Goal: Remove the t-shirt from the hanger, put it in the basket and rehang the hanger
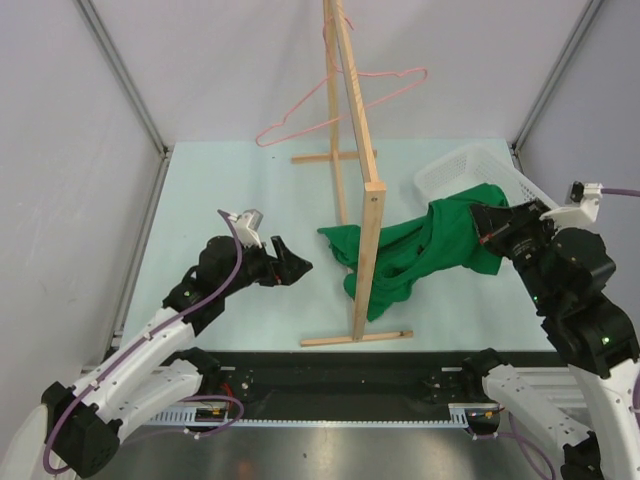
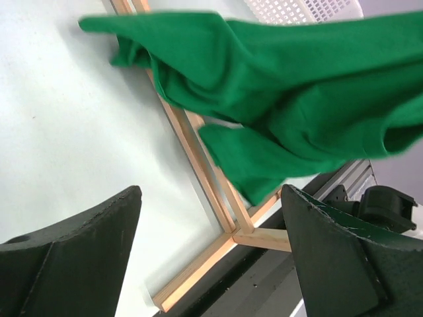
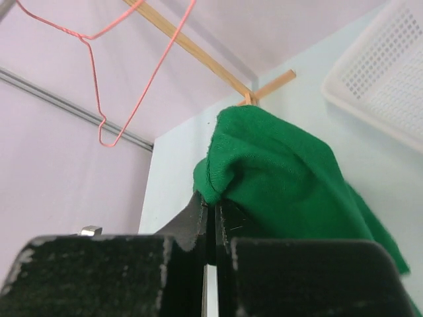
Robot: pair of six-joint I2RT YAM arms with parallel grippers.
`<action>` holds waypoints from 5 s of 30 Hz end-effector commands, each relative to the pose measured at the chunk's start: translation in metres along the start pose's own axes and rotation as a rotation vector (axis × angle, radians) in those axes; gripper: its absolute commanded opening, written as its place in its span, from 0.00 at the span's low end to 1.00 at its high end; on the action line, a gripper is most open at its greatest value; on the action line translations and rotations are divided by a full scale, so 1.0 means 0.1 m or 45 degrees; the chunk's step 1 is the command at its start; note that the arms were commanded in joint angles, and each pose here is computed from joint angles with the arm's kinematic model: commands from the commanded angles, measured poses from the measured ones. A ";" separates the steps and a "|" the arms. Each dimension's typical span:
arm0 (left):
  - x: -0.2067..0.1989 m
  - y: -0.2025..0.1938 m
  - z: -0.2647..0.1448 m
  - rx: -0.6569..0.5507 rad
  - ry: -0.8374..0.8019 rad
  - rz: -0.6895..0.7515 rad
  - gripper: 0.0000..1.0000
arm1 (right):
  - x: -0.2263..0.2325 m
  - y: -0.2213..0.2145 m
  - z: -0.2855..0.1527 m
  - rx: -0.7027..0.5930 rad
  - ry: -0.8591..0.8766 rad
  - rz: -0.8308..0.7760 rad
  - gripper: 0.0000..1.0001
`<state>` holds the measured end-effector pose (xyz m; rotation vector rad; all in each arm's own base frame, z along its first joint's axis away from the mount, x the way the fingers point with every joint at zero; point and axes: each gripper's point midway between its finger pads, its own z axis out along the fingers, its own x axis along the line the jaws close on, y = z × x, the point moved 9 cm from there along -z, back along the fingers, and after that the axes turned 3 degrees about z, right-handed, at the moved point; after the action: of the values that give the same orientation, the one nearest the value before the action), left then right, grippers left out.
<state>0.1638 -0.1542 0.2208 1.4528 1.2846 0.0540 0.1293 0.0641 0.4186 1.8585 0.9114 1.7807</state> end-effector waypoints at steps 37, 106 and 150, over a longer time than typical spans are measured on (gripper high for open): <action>-0.11 0.14 -0.05 -0.066 -0.053 0.102 0.93 | -1.31 -2.40 1.59 0.947 -0.513 -0.587 1.00; -0.16 0.19 -0.01 -0.044 -0.077 0.093 0.93 | -1.40 0.81 1.85 -0.028 -0.730 -0.243 0.05; -0.29 -0.43 0.13 0.096 -0.291 0.069 0.94 | -0.83 -1.56 0.78 0.547 0.159 -0.105 1.00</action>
<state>0.1437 -0.1958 0.1975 1.6059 1.1355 -0.1053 0.1957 0.1230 0.2273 2.0466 1.5882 1.4000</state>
